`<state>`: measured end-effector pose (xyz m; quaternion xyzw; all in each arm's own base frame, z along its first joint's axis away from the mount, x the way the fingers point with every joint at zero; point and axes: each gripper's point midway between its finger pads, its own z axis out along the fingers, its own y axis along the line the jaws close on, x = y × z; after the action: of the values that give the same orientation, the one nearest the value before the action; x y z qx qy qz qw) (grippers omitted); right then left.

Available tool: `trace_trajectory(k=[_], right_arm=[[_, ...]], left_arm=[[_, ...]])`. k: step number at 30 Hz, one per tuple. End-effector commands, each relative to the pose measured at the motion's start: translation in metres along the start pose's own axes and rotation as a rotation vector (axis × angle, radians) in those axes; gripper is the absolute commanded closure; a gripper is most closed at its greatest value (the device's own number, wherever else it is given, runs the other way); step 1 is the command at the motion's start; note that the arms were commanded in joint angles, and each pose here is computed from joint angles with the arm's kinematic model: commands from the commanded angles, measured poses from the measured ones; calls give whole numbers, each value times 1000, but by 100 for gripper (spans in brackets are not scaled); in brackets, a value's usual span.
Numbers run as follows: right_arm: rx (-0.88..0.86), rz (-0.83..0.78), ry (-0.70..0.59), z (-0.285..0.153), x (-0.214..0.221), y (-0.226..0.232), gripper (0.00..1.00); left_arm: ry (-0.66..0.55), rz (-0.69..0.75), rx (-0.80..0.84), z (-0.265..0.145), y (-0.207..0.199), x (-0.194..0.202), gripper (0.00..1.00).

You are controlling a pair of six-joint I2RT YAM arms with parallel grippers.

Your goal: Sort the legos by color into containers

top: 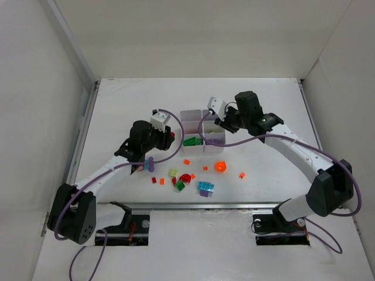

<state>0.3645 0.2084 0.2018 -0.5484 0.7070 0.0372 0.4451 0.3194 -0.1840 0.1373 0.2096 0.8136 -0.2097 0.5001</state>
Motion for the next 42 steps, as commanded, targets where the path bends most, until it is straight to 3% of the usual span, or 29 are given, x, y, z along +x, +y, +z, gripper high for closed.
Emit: trace_trajectory(k=[1,12,17,22,32,42], right_arm=[[34,6,-30,-9,-8,-8,100],[-15,-32,3,-2,0,-1,100],[-103,-186,-34,15,-8,21,100],[-119,-234,-21,34,-3,20,100],[-111,-253,31,66,0,13,78],[-51,-264,15,68,-10,-3,74]], left_arm=[[-71,2,1,-4,-2,-16,100],[-53,-2,0,-1,-1,-11,100],[-53,-2,0,-1,-1,-11,100],[-71,1,-8,-3,0,-16,100],[-73,1,-26,-4,3,-14,100],[-73,1,-26,-4,3,-12,100]])
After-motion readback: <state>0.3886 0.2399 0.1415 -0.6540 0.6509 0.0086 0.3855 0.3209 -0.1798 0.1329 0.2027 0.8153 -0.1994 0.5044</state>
